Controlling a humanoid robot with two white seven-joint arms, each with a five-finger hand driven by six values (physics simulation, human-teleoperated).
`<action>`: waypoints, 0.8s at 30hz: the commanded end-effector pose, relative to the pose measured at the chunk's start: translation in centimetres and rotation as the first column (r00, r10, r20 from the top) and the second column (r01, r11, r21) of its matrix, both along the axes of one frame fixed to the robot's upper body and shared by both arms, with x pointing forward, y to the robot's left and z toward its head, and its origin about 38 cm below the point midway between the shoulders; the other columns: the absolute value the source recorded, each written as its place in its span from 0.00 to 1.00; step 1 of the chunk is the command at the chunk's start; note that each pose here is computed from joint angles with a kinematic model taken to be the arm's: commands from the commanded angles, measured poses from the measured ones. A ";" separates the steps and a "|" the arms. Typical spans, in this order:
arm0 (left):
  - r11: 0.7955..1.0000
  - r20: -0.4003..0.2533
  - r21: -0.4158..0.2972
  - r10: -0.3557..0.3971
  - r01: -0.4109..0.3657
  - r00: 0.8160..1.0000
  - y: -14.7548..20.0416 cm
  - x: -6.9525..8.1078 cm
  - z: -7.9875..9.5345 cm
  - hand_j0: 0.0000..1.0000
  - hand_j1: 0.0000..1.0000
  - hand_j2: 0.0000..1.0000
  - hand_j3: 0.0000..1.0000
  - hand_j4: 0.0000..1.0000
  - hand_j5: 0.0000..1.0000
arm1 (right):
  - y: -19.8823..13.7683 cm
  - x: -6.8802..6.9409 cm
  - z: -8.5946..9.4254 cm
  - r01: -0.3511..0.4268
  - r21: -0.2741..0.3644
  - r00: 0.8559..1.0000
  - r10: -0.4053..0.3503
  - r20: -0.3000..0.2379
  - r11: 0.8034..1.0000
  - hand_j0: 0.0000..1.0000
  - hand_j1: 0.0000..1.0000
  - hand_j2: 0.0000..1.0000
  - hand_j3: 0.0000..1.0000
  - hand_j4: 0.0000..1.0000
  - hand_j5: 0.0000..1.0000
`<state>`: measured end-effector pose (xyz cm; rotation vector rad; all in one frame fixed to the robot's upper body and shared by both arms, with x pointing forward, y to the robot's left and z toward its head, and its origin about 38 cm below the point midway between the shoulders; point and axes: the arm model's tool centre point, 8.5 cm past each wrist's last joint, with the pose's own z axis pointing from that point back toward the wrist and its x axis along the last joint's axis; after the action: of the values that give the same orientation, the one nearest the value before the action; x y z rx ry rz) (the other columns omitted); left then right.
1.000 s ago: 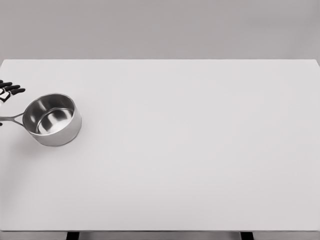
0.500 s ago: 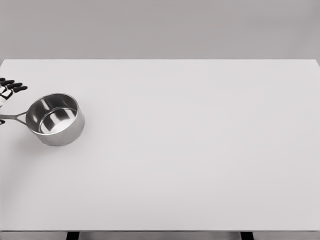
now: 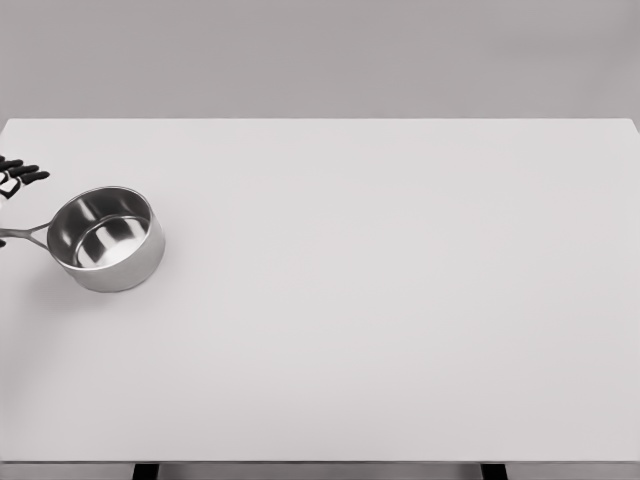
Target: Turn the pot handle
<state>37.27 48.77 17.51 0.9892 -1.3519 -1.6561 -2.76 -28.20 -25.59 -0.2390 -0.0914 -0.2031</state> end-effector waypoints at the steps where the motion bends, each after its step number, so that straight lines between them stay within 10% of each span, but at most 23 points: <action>1: 1.000 -0.002 -0.004 0.005 -0.005 1.000 0.2 0.0 0.0 1.00 1.00 1.00 1.00 1.00 1.00 | 0.0 0.0 0.0 0.001 0.000 1.000 -0.001 0.000 1.000 1.00 1.00 1.00 1.00 1.00 1.00; 24: 1.000 0.013 0.010 -0.006 0.006 1.000 0.0 0.9 0.7 1.00 1.00 1.00 1.00 1.00 1.00 | 0.0 0.0 0.0 0.001 0.000 1.000 -0.001 0.000 1.000 1.00 1.00 1.00 1.00 1.00 1.00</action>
<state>38.12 48.50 17.81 0.9980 -1.3512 -1.6734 -2.76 -28.20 -25.59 -0.2390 -0.0914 -0.2031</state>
